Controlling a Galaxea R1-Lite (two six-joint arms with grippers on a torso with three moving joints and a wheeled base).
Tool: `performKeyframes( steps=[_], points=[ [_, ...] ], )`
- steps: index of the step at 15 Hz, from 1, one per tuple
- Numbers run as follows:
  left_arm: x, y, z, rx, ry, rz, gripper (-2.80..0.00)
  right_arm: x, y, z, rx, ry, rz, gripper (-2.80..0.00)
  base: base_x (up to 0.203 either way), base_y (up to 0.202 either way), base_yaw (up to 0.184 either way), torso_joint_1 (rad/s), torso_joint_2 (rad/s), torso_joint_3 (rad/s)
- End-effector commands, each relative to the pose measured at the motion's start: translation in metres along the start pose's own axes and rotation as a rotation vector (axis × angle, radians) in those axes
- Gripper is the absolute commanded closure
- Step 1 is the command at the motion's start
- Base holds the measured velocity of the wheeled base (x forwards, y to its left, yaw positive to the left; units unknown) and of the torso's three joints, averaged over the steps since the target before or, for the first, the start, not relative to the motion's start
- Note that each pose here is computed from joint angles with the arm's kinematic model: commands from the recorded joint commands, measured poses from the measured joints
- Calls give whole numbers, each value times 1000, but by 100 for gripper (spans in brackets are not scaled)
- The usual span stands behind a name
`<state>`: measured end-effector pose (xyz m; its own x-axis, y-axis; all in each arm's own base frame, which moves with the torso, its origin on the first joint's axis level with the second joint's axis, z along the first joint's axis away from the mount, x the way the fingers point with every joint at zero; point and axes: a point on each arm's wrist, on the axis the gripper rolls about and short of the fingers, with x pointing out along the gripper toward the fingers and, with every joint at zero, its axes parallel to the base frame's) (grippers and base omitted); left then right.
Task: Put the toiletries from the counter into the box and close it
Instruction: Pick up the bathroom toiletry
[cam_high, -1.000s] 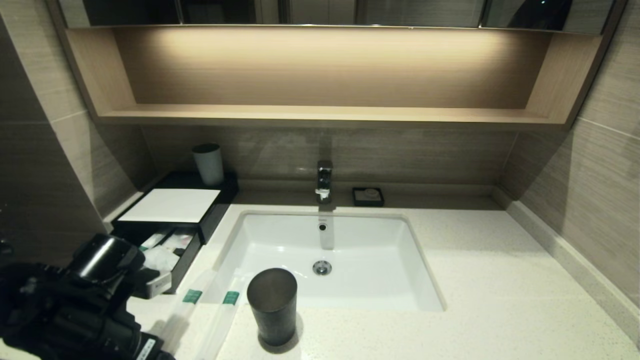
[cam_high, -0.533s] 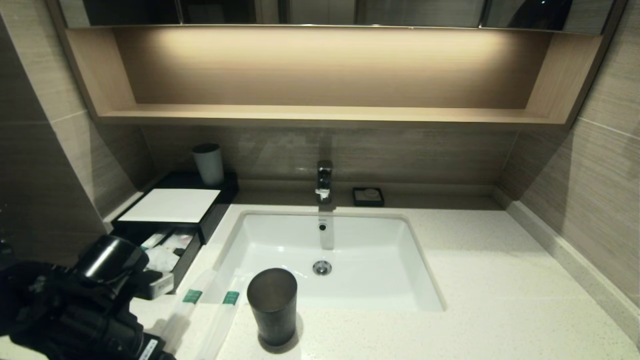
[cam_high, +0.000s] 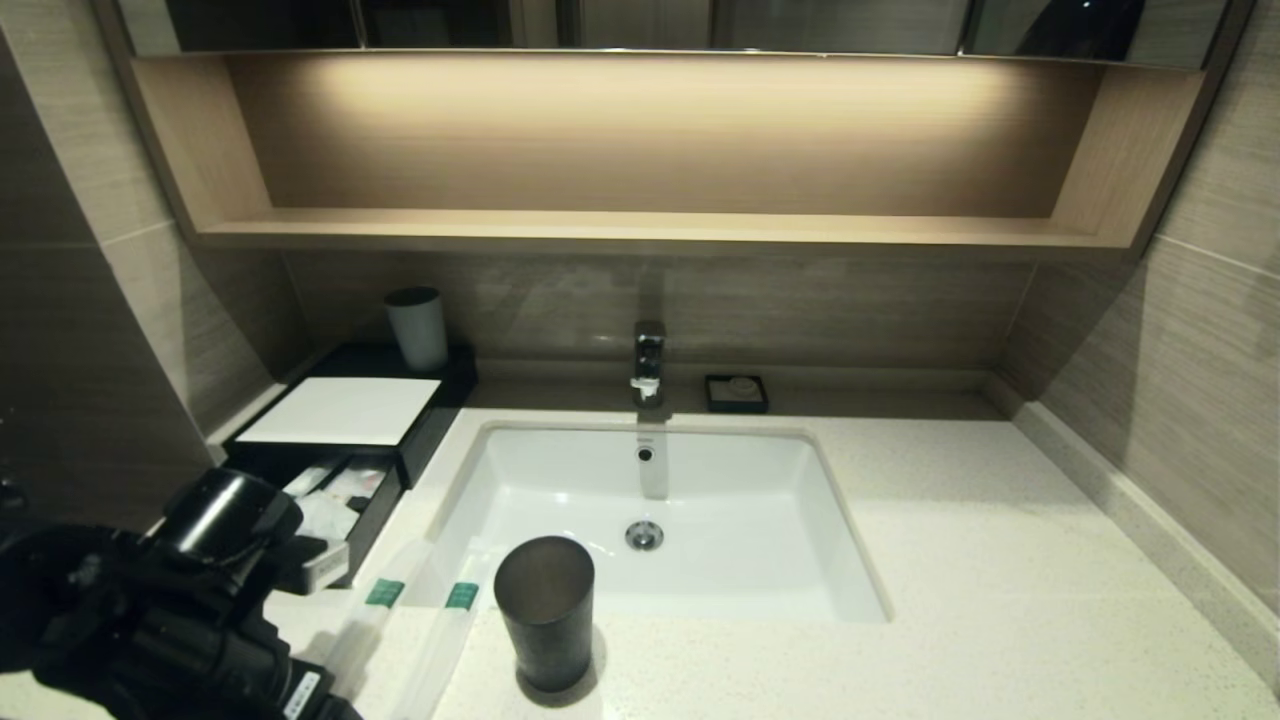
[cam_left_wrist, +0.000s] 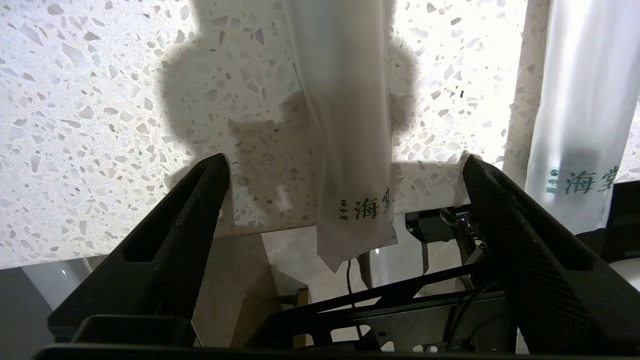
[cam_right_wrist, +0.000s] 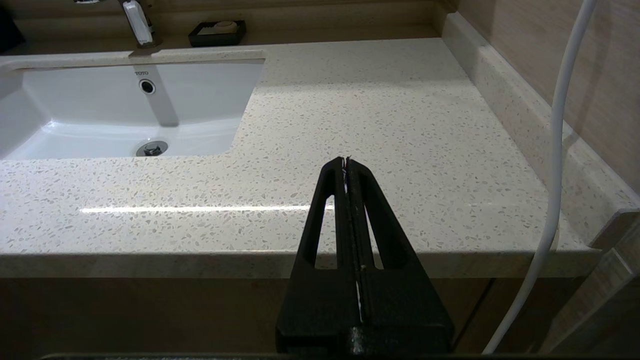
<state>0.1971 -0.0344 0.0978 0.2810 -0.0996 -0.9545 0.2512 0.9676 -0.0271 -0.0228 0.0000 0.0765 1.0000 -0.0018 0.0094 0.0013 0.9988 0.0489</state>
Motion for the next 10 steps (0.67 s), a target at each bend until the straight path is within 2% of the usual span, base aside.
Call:
performKeyframes(
  steps=[1,10],
  points=[
    [0,0,0,-5,4,-1,-280,0,0,0,0,2,0,0,0,0,0,0,0,0],
    [2,0,0,-10,10,-6,-280,0,0,0,0,1,0,0,0,0,0,0,0,0]
  ],
)
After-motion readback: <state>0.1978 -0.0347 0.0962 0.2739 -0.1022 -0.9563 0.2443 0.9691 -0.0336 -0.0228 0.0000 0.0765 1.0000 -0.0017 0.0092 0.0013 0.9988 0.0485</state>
